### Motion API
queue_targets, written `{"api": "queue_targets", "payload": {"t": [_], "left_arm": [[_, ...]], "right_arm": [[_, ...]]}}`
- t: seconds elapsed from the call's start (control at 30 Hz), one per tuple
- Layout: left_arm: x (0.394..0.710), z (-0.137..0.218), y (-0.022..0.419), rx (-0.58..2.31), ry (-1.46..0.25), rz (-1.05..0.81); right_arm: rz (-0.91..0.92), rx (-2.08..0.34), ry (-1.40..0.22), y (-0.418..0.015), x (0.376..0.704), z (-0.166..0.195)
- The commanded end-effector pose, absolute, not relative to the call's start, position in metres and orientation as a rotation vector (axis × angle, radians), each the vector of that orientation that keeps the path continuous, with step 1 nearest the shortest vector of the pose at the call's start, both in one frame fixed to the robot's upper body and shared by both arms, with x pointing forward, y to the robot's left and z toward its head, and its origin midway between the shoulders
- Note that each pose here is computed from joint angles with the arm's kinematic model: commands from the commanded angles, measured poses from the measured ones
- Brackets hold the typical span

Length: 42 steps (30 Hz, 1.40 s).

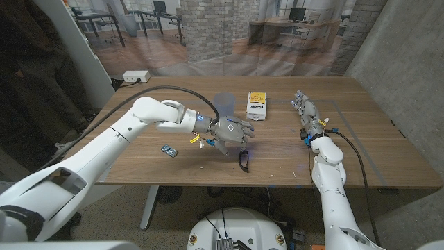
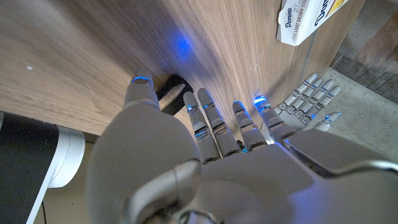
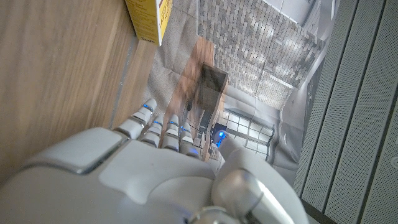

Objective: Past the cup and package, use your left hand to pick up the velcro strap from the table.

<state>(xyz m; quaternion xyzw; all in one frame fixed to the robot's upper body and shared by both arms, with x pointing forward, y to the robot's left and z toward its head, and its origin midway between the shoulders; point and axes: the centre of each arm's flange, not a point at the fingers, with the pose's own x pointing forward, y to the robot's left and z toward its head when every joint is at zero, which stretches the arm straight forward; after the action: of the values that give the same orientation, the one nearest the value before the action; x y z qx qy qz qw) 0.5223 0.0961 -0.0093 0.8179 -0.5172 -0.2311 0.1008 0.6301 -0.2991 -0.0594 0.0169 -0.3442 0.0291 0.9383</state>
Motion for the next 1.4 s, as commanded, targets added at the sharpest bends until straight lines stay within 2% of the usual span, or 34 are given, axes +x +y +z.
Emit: {"api": "queue_targets", "payload": {"t": [0.03,0.47,0.9,1.03,1.4], "left_arm": [[0.533,-0.013,0.09,2.377,-1.499,-0.76],[0.541,-0.018,0.088,2.342,-1.48,-0.815],[0.546,-0.029,0.09,2.319,-1.566,-0.769],[0.547,-0.035,0.094,2.266,-1.642,-0.729],[0.543,-0.031,0.098,2.187,-1.715,-0.645]], "right_arm": [[0.035,0.033,-0.718,-0.303,0.632,-0.058],[0.024,0.033,-0.729,-0.305,0.636,-0.057],[0.024,0.03,-0.723,-0.306,0.637,-0.058],[0.024,0.028,-0.722,-0.306,0.637,-0.058],[0.03,0.026,-0.727,-0.305,0.637,-0.056]]}}
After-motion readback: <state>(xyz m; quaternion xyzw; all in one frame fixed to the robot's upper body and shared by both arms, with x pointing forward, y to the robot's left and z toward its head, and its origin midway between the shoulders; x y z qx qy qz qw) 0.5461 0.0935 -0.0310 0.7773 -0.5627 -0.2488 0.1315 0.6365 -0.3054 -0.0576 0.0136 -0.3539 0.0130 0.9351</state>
